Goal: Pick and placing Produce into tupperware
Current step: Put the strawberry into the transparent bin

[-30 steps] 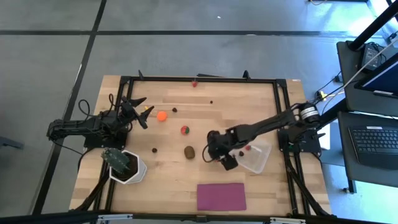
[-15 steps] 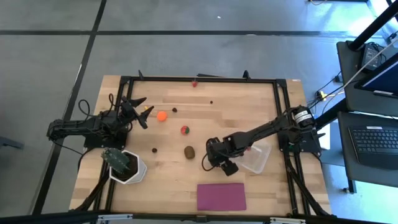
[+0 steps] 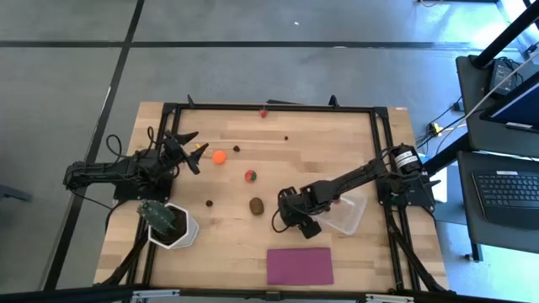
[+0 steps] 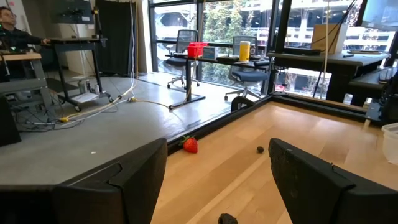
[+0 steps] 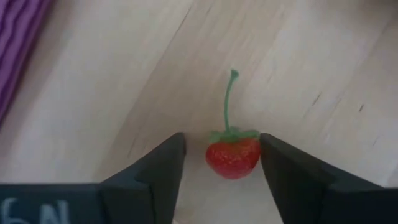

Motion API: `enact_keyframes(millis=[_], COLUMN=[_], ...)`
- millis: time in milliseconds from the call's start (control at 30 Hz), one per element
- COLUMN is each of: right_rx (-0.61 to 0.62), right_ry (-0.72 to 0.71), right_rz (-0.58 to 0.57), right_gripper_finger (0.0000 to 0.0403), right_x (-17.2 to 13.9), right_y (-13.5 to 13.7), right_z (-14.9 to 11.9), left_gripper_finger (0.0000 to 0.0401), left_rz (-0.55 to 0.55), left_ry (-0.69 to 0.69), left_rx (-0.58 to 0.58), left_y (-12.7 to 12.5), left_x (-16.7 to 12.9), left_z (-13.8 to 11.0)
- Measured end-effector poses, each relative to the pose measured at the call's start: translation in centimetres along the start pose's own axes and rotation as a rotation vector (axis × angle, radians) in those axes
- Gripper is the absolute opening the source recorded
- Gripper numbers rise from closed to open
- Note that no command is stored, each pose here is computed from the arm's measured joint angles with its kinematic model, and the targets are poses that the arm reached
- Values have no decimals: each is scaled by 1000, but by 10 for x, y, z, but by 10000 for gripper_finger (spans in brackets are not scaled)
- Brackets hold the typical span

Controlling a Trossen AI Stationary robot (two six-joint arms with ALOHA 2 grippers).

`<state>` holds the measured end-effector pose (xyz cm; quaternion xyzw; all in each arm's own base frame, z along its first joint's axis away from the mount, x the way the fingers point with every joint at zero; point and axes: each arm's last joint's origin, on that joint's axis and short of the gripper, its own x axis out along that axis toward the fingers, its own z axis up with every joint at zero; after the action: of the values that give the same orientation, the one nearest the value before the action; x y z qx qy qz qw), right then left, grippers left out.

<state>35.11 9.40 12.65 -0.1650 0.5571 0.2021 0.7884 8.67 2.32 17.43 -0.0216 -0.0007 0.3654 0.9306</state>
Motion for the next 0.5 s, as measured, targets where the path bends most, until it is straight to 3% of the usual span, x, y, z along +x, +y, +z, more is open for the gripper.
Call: enact_keyframes(millis=[267, 500], right_rx=[57, 77], right_ry=[18, 121], right_rz=[-2, -43], right_gripper_finger=[118, 116], right_x=[0, -19], right_y=[0, -13], right_z=[0, 8], left_gripper_finger=[274, 274], left_rz=[0, 0], left_ry=[0, 0], left_rx=[0, 0], left_y=[0, 0], left_x=[0, 0], left_z=[0, 0])
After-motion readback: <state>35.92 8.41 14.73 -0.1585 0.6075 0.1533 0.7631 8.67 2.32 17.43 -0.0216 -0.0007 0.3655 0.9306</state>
